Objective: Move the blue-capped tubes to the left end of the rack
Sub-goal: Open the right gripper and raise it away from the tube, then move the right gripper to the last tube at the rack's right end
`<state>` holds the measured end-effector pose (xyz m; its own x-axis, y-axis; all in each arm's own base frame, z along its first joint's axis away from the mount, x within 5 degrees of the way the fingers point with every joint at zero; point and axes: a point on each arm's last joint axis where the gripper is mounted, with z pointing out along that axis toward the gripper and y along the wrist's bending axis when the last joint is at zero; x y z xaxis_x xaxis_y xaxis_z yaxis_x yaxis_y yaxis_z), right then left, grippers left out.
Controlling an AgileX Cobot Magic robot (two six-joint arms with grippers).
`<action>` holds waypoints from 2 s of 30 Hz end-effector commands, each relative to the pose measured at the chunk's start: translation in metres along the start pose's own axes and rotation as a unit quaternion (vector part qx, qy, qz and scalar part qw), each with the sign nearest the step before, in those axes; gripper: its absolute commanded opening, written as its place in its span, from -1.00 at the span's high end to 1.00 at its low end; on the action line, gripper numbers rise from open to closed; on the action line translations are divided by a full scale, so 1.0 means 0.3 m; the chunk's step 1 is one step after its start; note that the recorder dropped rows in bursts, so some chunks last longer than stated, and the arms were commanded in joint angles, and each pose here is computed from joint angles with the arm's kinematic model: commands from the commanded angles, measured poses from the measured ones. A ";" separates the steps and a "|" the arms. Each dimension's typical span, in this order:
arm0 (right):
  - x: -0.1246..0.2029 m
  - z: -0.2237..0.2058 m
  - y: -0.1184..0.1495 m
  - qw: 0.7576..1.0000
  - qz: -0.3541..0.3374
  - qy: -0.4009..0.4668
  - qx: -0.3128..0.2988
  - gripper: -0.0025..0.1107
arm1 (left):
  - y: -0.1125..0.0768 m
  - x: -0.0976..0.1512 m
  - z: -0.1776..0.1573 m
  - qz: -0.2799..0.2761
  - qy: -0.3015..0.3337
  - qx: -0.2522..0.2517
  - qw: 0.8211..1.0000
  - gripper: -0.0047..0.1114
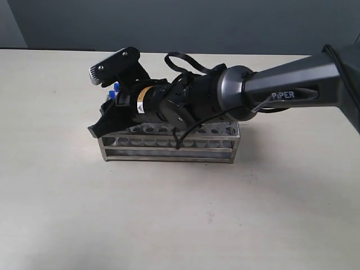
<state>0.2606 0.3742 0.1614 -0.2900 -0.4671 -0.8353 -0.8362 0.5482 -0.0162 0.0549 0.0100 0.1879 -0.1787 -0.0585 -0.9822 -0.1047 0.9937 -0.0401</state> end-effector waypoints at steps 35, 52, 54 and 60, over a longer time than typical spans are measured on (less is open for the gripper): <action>0.150 -0.714 -0.247 0.991 -0.043 -0.022 0.122 0.22 | -0.002 -0.005 -0.002 -0.001 -0.006 0.005 1.000 0.90; 0.359 -0.509 -0.380 0.985 0.022 -0.095 0.141 0.22 | -0.002 -0.006 -0.002 0.000 -0.007 0.005 1.000 0.90; 0.366 -0.497 -0.381 0.985 0.021 -0.103 0.138 0.22 | -0.002 -0.006 -0.002 0.000 -0.007 0.005 1.000 0.90; 0.372 -0.464 -0.397 0.980 0.017 -0.132 0.150 0.22 | -0.002 -0.006 -0.002 0.000 -0.006 0.005 1.000 0.90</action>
<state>0.2579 0.1600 0.1464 -0.1854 -0.2918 -0.9383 -0.6569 0.7469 -0.1024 0.0549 0.0100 0.1879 -0.1787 -0.0585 -0.9822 -0.1047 0.9937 -0.0401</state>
